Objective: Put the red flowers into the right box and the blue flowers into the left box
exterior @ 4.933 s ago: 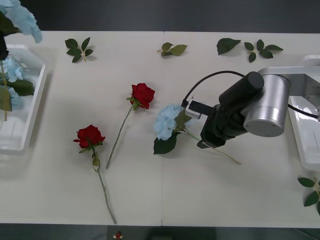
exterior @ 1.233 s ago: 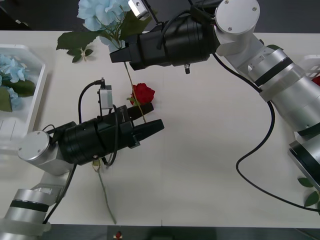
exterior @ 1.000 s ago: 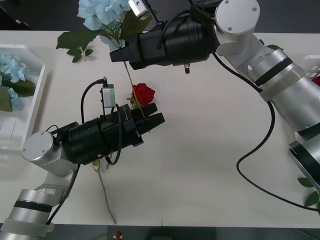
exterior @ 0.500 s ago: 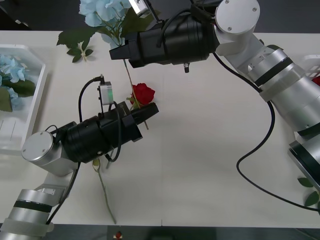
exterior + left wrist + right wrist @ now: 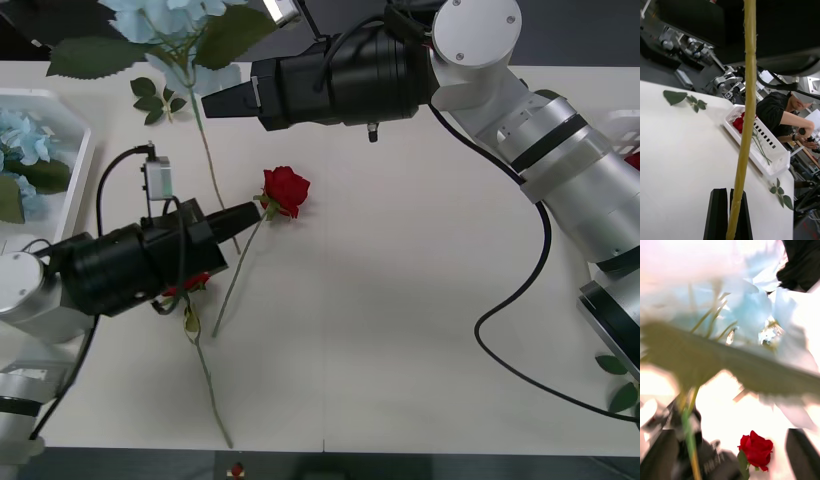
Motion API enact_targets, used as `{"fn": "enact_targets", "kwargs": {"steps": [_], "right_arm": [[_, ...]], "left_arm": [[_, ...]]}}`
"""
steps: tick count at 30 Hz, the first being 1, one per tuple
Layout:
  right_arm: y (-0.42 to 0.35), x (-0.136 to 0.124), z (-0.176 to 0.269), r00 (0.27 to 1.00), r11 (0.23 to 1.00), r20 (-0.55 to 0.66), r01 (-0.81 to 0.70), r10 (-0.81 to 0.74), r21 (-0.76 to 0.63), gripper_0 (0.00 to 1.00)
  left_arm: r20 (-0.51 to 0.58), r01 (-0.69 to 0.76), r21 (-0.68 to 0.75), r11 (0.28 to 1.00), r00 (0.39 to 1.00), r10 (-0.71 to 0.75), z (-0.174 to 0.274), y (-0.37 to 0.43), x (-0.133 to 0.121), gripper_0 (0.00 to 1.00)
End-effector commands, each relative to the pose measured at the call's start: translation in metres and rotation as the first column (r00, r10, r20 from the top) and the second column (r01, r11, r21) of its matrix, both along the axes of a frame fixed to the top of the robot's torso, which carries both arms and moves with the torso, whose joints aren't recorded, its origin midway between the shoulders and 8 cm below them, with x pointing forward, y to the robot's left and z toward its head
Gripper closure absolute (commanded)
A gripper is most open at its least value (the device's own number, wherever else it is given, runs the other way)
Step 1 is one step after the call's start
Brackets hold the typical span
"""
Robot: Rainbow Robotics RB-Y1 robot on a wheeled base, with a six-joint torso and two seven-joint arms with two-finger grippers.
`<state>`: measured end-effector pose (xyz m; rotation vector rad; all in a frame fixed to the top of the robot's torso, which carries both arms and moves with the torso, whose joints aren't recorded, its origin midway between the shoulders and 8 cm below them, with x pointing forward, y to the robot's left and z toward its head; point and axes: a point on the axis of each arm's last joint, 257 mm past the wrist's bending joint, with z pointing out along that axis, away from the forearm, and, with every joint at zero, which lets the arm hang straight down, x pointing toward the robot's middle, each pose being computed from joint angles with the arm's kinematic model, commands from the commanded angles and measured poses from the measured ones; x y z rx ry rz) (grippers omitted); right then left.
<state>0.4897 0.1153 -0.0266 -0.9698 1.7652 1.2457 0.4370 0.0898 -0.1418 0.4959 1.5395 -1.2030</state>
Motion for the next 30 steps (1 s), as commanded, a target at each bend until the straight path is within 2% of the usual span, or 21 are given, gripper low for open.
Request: {"fn": "enact_targets", "kwargs": {"steps": [1, 9, 14, 19, 21, 22, 23, 26, 27, 29, 30], "right_arm": [[-0.015, 0.005, 0.022, 0.997, 1.000, 0.076, -0.001, 0.001, 0.003, 0.00], [-0.058, 0.005, 0.003, 0.994, 0.997, 0.101, 0.036, -0.029, -0.071, 0.00], [-0.103, 0.003, -0.026, 0.991, 0.988, 0.131, 0.043, -0.024, -0.149, 0.00], [-0.143, -0.005, -0.049, 0.992, 0.984, 0.129, 0.015, 0.009, -0.180, 0.00], [-0.158, -0.009, -0.059, 0.991, 0.982, 0.133, 0.004, 0.021, -0.191, 0.00], [-0.167, -0.012, -0.066, 0.989, 0.979, 0.146, -0.004, 0.034, -0.205, 0.00], [-0.170, -0.014, -0.068, 0.988, 0.978, 0.152, -0.009, 0.042, -0.210, 0.00], [-0.181, -0.025, -0.076, 0.983, 0.978, 0.165, -0.042, 0.076, -0.204, 0.00], [-0.183, -0.026, -0.076, 0.982, 0.979, 0.171, -0.047, 0.082, -0.200, 0.00], [-0.186, -0.032, -0.076, 0.974, 0.980, 0.197, -0.072, 0.109, -0.185, 0.00], [-0.186, -0.035, -0.075, 0.972, 0.980, 0.202, -0.080, 0.118, -0.184, 0.00]], "left_arm": [[-0.068, -0.005, 0.027, 1.000, 0.998, 0.006, 0.025, 0.056, 0.005, 1.00], [-0.206, -0.110, 0.129, 0.985, 0.969, 0.135, 0.045, 0.162, 0.006, 1.00], [-0.312, -0.218, 0.217, 0.952, 0.908, 0.279, 0.054, 0.225, 0.009, 1.00], [-0.367, -0.314, 0.311, 0.897, 0.831, 0.418, 0.050, 0.266, 0.018, 1.00], [-0.368, -0.359, 0.369, 0.857, 0.790, 0.490, 0.046, 0.281, 0.022, 1.00], [-0.349, -0.402, 0.433, 0.807, 0.750, 0.561, 0.043, 0.295, 0.027, 1.00], [-0.334, -0.417, 0.461, 0.783, 0.737, 0.588, 0.043, 0.300, 0.029, 1.00], [-0.245, -0.495, 0.613, 0.616, 0.622, 0.743, 0.039, 0.336, 0.036, 1.00], [-0.227, -0.503, 0.637, 0.584, 0.602, 0.765, 0.038, 0.342, 0.036, 1.00], [-0.159, -0.531, 0.708, 0.466, 0.523, 0.837, 0.037, 0.365, 0.035, 1.00], [-0.144, -0.534, 0.720, 0.443, 0.510, 0.848, 0.037, 0.370, 0.034, 1.00]]}}
